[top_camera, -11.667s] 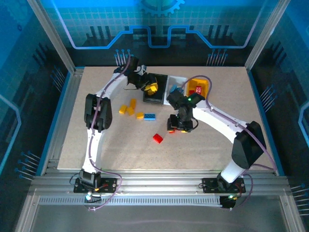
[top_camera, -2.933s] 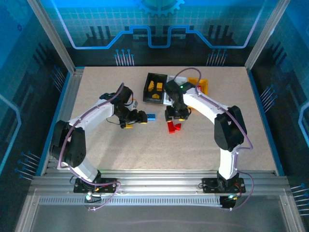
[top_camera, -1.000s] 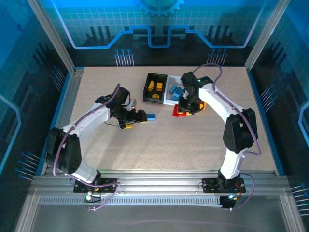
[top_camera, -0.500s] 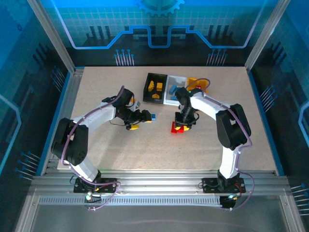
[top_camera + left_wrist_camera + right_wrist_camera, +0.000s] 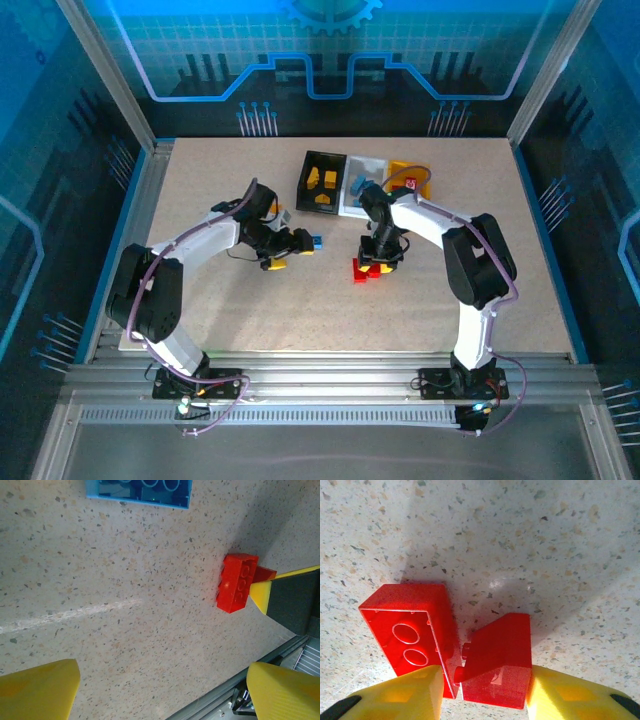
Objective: Sort the legos into containers by color
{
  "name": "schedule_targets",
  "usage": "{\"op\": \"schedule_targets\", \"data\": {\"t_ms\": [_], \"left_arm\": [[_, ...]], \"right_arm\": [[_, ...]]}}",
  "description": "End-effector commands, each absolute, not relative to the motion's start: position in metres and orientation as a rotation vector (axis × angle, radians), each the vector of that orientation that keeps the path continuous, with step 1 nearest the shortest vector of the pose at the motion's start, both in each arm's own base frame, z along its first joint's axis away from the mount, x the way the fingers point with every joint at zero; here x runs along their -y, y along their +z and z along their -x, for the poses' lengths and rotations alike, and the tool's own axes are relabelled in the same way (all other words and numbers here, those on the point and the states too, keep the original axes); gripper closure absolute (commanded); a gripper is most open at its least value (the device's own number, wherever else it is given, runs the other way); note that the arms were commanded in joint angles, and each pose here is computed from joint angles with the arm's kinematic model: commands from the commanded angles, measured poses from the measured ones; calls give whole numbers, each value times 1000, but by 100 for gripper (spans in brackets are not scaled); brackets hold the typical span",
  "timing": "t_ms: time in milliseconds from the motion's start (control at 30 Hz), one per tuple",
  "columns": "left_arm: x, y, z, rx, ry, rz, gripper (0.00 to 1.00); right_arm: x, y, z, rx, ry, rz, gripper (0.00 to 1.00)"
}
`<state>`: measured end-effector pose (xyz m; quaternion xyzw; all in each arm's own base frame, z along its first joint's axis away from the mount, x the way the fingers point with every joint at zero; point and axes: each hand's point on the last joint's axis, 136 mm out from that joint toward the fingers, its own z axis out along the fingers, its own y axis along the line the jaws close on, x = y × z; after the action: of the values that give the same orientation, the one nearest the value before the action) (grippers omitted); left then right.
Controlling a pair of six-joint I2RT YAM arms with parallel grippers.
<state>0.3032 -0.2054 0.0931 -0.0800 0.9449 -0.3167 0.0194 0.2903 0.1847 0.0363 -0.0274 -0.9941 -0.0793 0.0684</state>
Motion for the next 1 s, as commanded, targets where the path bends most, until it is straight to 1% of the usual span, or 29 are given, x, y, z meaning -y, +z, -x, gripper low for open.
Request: {"op": "schedule_targets", "data": {"t_ms": [0, 100, 300, 367, 467, 533, 667, 800, 967], "left_arm": [[205, 92, -292, -2964, -985, 212, 13], [205, 91, -292, -2966, -980, 209, 12], [205, 89, -291, -2976, -978, 204, 12], [205, 89, -291, -2981, -975, 199, 12], [205, 89, -293, -2983, -973, 191, 12], [206, 89, -294, -2983, -976, 192, 12], [207, 89, -294, -2983, -979, 194, 12], [206, 90, -293, -2985, -972, 184, 11], [204, 87, -291, -2990, -965, 184, 11]], "right_arm": [[-181, 29, -283, 2980, -191, 76, 51], [-179, 29, -281, 2984, -189, 81, 52], [-175, 28, -277, 2982, -187, 97, 60], [-175, 30, -277, 2986, -196, 104, 59], [-176, 34, -276, 2992, -208, 106, 52], [-175, 37, -277, 3005, -211, 107, 52], [-172, 34, -278, 3003, -199, 121, 56], [-172, 34, -280, 3008, -198, 124, 64], [-169, 53, -290, 3051, -207, 131, 67]]}}
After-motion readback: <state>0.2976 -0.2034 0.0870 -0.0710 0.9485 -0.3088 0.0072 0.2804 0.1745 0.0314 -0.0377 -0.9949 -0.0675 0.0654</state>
